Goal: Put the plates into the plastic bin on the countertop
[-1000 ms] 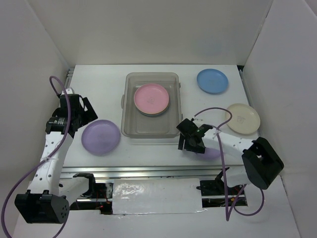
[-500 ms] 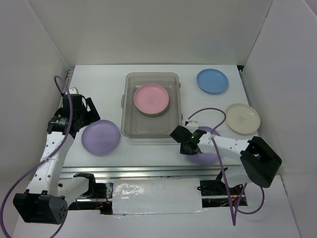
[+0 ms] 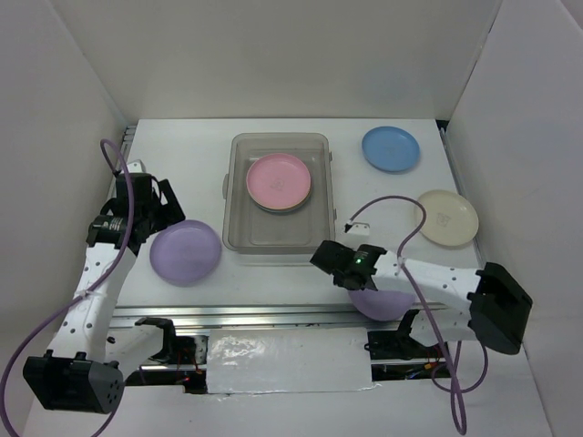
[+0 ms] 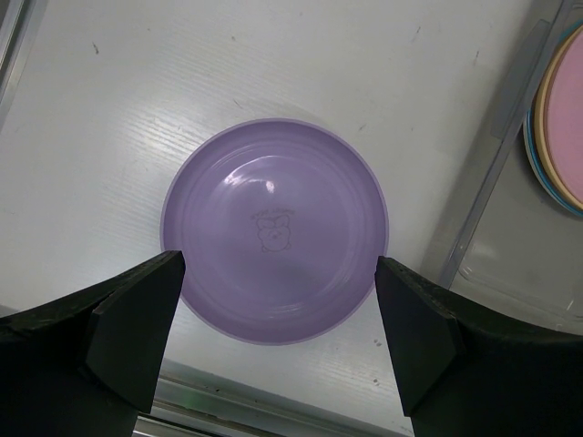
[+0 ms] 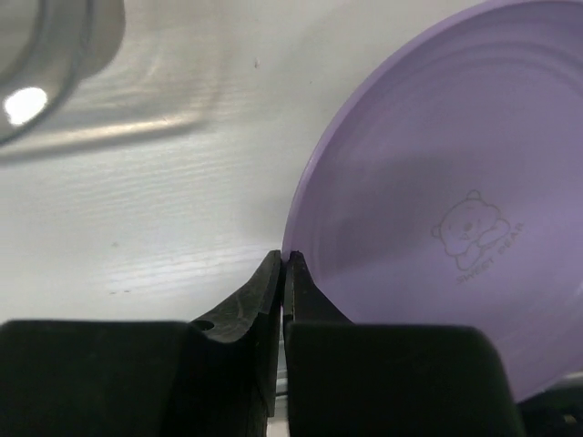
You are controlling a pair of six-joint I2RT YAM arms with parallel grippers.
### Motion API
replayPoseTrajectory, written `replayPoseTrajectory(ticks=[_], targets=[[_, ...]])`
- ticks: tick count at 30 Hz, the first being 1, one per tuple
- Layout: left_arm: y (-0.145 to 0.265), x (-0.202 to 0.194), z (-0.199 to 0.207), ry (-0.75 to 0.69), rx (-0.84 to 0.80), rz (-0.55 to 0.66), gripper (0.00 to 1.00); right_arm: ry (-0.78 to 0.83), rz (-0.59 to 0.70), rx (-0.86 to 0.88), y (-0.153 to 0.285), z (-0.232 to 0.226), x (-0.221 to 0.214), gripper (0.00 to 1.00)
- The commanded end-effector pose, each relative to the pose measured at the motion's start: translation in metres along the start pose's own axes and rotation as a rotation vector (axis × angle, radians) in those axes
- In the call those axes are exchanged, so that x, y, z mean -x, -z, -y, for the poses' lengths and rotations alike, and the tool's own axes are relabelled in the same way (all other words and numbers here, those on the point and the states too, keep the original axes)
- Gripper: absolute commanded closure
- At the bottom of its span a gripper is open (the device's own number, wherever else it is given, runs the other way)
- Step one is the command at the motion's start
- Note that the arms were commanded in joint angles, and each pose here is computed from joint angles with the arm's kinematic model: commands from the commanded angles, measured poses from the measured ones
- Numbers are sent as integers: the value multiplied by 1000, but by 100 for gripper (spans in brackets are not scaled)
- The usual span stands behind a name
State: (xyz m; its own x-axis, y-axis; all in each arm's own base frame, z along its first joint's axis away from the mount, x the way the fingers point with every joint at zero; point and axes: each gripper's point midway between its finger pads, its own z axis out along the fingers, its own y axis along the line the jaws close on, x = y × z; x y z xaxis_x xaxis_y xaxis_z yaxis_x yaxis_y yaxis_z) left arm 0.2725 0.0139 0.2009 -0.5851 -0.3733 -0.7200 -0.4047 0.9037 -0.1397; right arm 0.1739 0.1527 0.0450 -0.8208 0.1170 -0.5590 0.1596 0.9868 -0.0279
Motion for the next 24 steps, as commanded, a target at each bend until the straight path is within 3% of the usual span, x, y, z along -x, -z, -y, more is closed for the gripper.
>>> replayPoseTrajectory(ticks=[1,5,10,13,16,18,20,21,22,24], targets=[[4,8,2,-9,-12,48,1,-164,118,-6,30,5,39,100],[7,11,-4,4,18,68,1,-239,206,-20,64,15,83,100],[16,15,-17,67,82,112,1,-189,291,41,97,5,139,100],[20,18,-25,88,120,138,1,-102,346,109,126,-29,188,100],[23,20,-29,105,133,158,1,170,309,151,113,-91,211,100],[22,19,-29,107,132,158,1,187,346,188,126,-121,242,100],[20,17,-30,102,141,147,1,307,277,136,90,-149,240,100],[19,17,-29,101,141,144,1,278,323,173,107,-165,264,100],[18,17,-30,98,144,138,1,355,287,132,78,-180,257,100],[16,15,-29,93,140,131,1,375,328,126,72,-196,270,100]])
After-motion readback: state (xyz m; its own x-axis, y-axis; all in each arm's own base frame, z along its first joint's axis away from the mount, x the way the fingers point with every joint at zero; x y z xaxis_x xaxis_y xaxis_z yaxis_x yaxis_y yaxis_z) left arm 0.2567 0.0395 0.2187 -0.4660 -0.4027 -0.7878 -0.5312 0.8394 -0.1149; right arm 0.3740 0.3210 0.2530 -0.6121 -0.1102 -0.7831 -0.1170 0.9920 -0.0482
